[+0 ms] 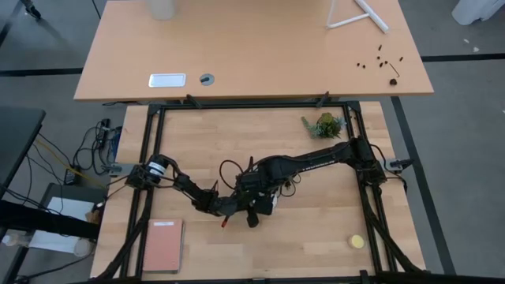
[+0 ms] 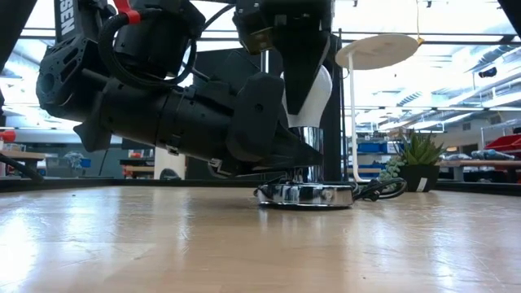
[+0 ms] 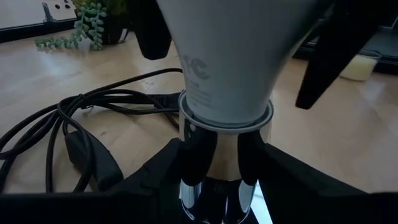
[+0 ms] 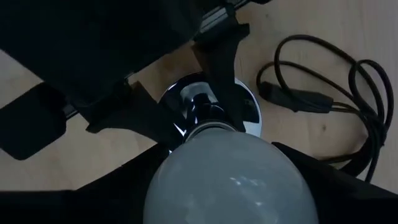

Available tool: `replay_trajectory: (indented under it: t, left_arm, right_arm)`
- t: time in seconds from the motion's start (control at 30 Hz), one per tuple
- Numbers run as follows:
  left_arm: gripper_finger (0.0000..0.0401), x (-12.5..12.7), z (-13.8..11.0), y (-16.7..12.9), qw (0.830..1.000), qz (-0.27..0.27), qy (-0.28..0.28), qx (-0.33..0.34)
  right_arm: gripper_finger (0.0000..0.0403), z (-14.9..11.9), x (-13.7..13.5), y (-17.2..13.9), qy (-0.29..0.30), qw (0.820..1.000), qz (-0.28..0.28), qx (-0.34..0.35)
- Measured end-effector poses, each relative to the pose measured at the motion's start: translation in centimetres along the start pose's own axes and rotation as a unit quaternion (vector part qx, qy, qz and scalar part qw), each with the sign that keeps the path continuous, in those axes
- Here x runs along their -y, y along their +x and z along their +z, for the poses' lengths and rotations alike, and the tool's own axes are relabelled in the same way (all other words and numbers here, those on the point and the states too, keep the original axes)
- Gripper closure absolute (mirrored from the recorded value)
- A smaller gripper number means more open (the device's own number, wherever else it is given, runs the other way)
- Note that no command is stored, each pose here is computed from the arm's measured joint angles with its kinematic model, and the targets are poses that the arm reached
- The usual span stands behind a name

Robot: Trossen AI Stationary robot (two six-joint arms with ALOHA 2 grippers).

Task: Screw lightbulb
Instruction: Insert the lightbulb into the silver lamp

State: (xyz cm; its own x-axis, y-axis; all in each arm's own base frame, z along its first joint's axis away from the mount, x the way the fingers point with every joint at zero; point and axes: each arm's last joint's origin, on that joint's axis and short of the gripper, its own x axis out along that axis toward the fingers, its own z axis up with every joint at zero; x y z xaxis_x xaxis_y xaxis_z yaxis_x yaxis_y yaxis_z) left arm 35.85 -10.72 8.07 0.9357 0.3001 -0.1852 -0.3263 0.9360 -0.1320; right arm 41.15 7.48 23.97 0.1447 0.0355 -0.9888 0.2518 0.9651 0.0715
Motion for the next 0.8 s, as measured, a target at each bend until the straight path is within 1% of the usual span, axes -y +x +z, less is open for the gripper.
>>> replay_trajectory:
  t: [0.07,0.13,0.2,0.27,0.33,0.4,0.6,0.67,0.8]
  left_arm:
    - [0.0217,-0.01,0.0,-0.01,1.0,0.001,-0.001,0.0]
    - [0.0217,-0.02,0.0,-0.01,1.0,0.002,-0.002,0.0]
    - [0.0217,-0.02,0.0,-0.01,1.0,0.003,-0.002,0.001]
    - [0.0217,-0.06,0.01,0.01,1.0,0.006,-0.002,0.002]
    - [0.0217,-0.09,0.02,0.03,1.0,0.008,-0.002,0.002]
    - [0.0217,-0.09,0.02,0.03,1.0,0.008,-0.002,0.002]
    - [0.0217,-0.13,0.03,0.05,1.0,0.008,-0.003,0.002]
    - [0.0217,-0.12,0.03,0.05,1.0,0.008,-0.003,0.002]
    - [0.0217,-0.12,0.03,0.05,1.0,0.007,-0.003,0.002]
  right_arm:
    - [0.012,0.06,-0.02,0.01,-0.018,1.0,0.0,0.003]
    - [0.0112,0.06,-0.03,0.01,-0.049,0.999,0.001,0.004]
    - [0.01,0.1,-0.05,0.01,-0.101,0.995,0.003,0.005]
    - [0.0085,0.11,-0.06,0.01,-0.166,0.986,0.003,0.006]
    - [0.0068,0.15,-0.08,0.02,-0.236,0.972,0.003,0.008]
    - [0.0051,0.12,-0.13,0.02,-0.288,0.958,0.003,0.008]
    - [0.0008,0.11,-0.19,0.02,-0.387,0.922,0.004,0.009]
    - [0.0007,0.12,-0.22,0.02,-0.431,0.902,0.004,0.011]
    - [0.0017,0.17,-0.25,0.02,-0.525,0.851,0.002,0.014]
